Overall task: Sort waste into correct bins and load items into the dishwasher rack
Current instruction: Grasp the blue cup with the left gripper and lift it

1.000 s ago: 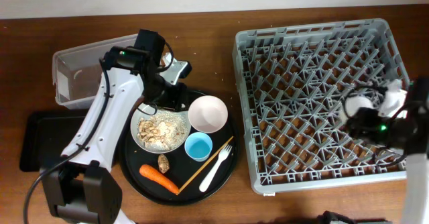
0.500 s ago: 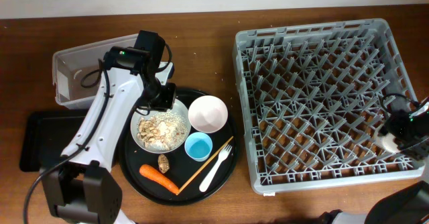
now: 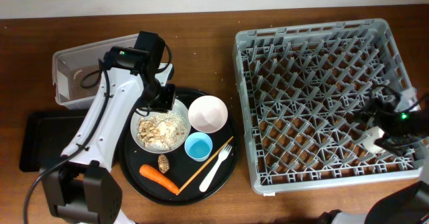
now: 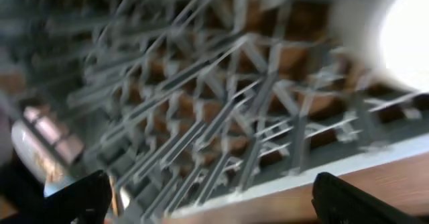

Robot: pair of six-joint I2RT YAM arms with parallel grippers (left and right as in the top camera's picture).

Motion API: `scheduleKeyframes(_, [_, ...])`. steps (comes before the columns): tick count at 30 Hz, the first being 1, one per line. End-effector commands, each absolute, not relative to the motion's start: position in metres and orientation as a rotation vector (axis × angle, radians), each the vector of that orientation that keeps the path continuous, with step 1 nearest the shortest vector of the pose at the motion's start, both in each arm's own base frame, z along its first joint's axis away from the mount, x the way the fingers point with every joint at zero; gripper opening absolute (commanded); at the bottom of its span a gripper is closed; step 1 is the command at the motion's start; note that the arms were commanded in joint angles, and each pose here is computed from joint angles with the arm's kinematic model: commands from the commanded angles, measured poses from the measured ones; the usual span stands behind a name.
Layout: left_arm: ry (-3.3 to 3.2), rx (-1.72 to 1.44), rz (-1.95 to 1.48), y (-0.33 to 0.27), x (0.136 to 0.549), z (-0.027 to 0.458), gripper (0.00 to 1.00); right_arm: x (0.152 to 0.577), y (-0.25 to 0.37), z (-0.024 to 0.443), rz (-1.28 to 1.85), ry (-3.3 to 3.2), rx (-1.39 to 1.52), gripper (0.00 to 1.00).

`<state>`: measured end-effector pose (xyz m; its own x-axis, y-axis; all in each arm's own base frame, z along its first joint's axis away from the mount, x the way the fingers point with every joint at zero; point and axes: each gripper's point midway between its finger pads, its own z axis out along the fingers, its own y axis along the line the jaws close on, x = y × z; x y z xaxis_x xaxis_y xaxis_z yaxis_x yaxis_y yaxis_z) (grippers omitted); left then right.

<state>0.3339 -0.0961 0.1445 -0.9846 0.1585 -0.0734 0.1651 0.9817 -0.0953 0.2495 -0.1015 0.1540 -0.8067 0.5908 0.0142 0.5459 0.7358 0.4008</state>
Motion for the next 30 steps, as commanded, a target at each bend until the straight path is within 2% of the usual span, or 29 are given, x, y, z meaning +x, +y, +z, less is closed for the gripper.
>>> scheduleKeyframes(1, [3.056, 0.241, -0.375, -0.118, 0.327, 0.156, 0.31, 0.257, -0.055, 0.175, 0.665, 2.859, 0.581, 0.98])
scheduleKeyframes(3, [3.105, 0.265, -0.429, -0.127, 0.312, 0.154, 0.34, 0.255, -0.023, 0.183, 0.672, 2.900, 0.404, 0.98])
scheduleKeyframes(10, [3.237, 0.507, -0.379, -0.162, 0.258, 0.117, 0.34, 0.246, 0.055, 0.187, 0.702, 2.979, -0.044, 0.98])
scheduleKeyframes(14, [3.274, 0.395, -0.136, -0.137, 0.257, 0.097, 0.33, 0.244, 0.057, 0.185, 0.660, 3.003, -0.058, 0.98])
scheduleKeyframes(21, [3.282, 0.388, -0.199, -0.142, 0.251, 0.073, 0.33, 0.244, 0.057, 0.185, 0.660, 3.002, -0.059, 0.98])
scheduleKeyframes(23, [3.271, 0.387, -0.234, -0.146, 0.252, 0.069, 0.21, 0.244, 0.057, 0.185, 0.659, 3.002, -0.059, 0.98])
scheduleKeyframes(24, [3.264, 0.386, -0.259, -0.149, 0.253, 0.070, 0.07, 0.244, 0.057, 0.185, 0.660, 3.002, -0.059, 0.98])
scheduleKeyframes(25, [3.261, 0.387, -0.260, -0.149, 0.254, 0.070, 0.01, 0.244, 0.057, 0.185, 0.658, 3.003, -0.059, 0.98])
scheduleKeyframes(30, [3.178, 0.459, -0.302, -0.157, 0.270, 0.108, 0.00, 0.243, 0.048, 0.181, 0.577, 3.027, -0.057, 0.98])
